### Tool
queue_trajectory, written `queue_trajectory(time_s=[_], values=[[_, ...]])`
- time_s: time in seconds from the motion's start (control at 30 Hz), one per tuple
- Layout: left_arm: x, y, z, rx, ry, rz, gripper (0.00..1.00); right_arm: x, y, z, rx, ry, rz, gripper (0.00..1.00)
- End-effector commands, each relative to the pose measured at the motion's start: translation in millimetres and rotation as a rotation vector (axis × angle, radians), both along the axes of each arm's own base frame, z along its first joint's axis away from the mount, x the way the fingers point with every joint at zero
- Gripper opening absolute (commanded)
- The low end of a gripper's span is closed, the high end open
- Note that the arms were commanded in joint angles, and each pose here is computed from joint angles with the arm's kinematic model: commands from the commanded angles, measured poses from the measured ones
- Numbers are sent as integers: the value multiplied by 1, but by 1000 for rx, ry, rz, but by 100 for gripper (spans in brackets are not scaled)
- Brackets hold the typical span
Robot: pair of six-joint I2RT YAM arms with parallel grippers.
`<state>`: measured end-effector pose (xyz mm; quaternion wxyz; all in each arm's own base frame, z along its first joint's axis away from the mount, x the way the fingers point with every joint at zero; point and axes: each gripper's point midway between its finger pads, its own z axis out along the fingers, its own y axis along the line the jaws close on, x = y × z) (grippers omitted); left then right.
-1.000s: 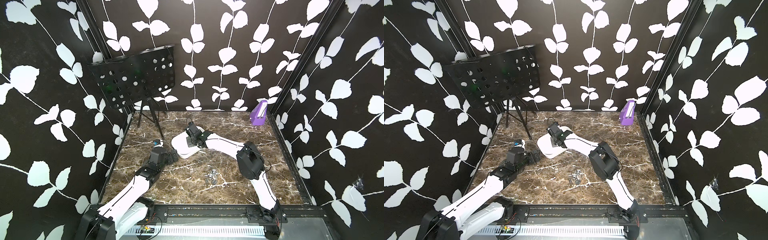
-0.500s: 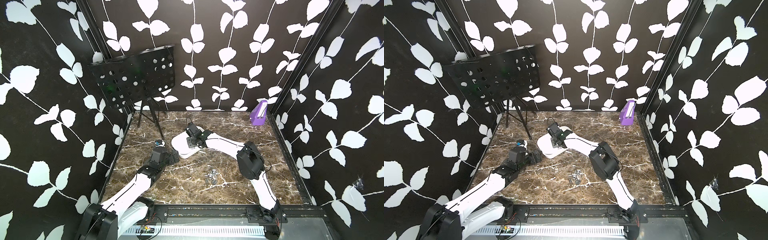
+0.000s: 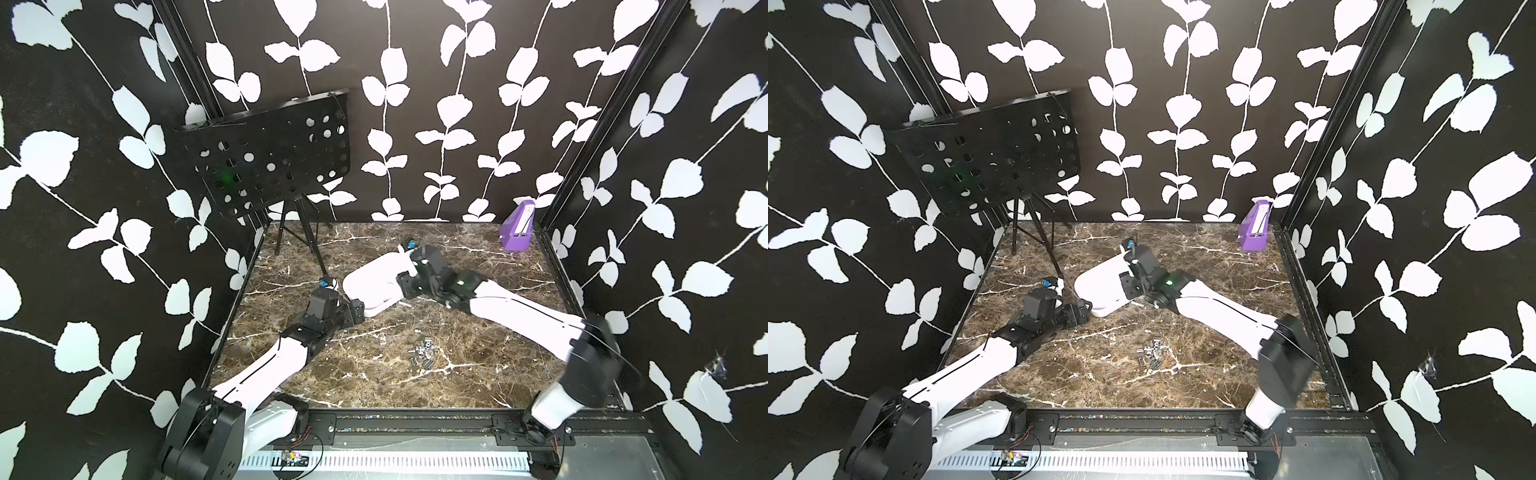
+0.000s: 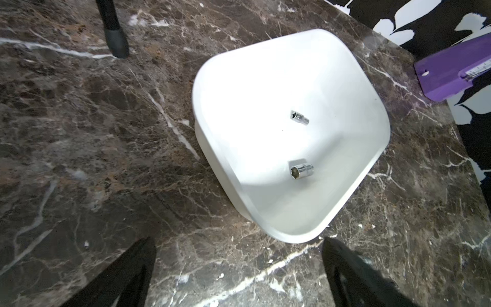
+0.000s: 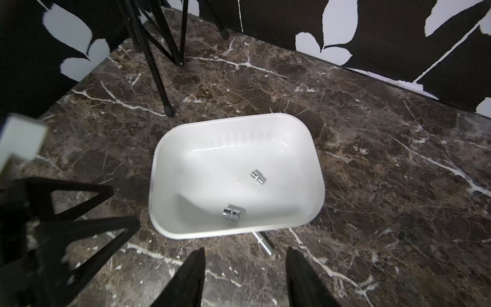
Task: Put the socket on the desktop into the storage box
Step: Pick up the socket head from the center of the board.
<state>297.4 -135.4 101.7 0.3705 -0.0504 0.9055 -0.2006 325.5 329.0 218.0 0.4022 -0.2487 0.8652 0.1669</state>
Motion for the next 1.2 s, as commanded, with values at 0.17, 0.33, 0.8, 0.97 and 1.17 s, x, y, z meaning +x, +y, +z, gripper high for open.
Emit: queue_trajectory(time_s=[0.17, 0.33, 0.8, 0.97, 1.17], values=[[7, -11, 16, -32, -31, -38, 99, -23, -51, -47, -49, -91, -10, 54], [9, -10, 10, -12, -14, -35, 99, -15, -49, -93, -108, -98, -4, 65], [7, -19, 7, -48, 9, -63, 99, 6, -25, -155, -197, 85, 93, 63], [7, -21, 6, -55, 15, -72, 99, 15, -26, -168, -176, 131, 94, 60], [8, -18, 8, -44, 4, -61, 99, 18, -19, -173, -135, 158, 126, 57]])
